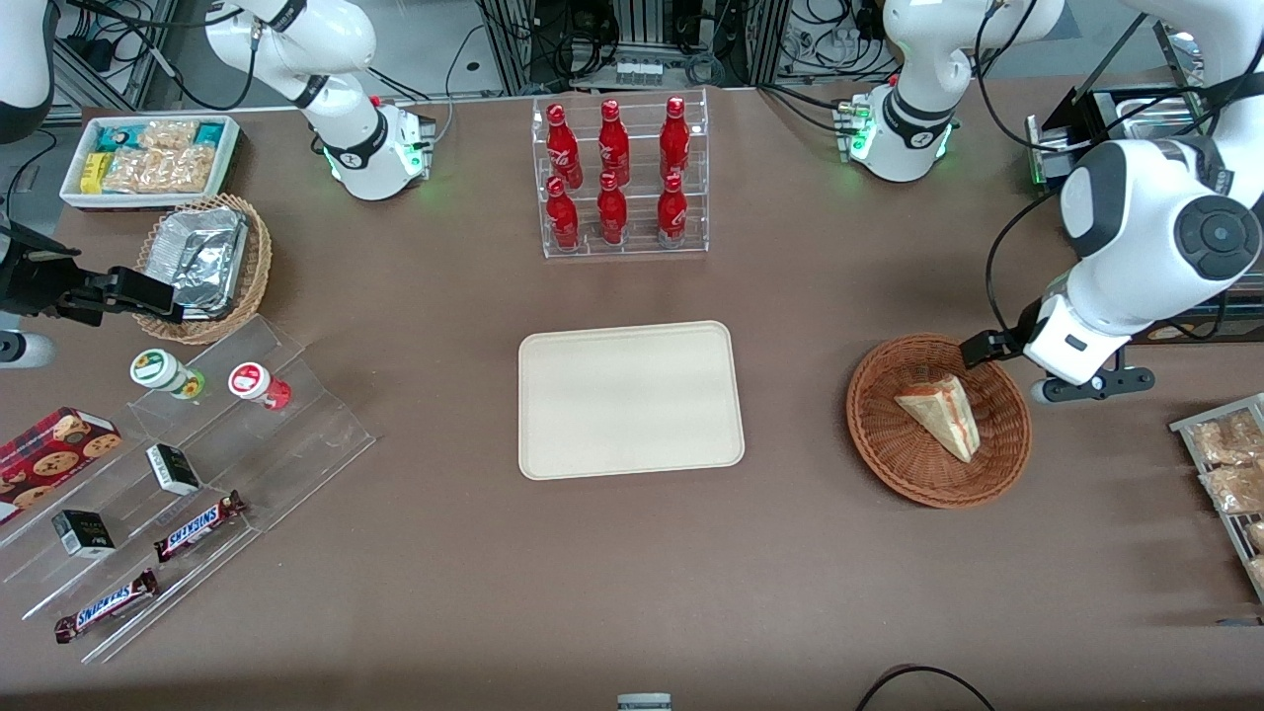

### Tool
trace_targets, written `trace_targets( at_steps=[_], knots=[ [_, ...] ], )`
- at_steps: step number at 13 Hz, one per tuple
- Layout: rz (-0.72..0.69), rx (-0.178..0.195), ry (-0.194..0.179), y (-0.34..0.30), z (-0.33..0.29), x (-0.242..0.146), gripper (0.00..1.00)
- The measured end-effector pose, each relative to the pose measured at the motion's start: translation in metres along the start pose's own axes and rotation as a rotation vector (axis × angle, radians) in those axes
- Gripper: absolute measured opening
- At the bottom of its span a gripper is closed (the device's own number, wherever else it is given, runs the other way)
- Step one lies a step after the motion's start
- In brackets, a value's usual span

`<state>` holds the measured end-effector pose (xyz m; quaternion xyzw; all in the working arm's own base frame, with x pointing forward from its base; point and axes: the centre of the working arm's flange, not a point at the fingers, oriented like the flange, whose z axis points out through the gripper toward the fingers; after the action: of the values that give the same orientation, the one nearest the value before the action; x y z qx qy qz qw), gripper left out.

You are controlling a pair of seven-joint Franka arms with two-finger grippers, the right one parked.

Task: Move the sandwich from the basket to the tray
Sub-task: 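Lower the open left gripper onto the wrapped sandwich in the basket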

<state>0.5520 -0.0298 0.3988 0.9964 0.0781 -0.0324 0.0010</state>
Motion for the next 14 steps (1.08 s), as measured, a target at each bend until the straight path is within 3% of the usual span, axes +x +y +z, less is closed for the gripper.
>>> trace_targets(
  at_steps=[8, 14],
  knots=[
    [-0.376, -0.009, 0.013, 0.007, 0.053, 0.005, 1.00],
    [-0.483, -0.022, 0.037, 0.005, 0.078, 0.001, 1.00]
  ],
)
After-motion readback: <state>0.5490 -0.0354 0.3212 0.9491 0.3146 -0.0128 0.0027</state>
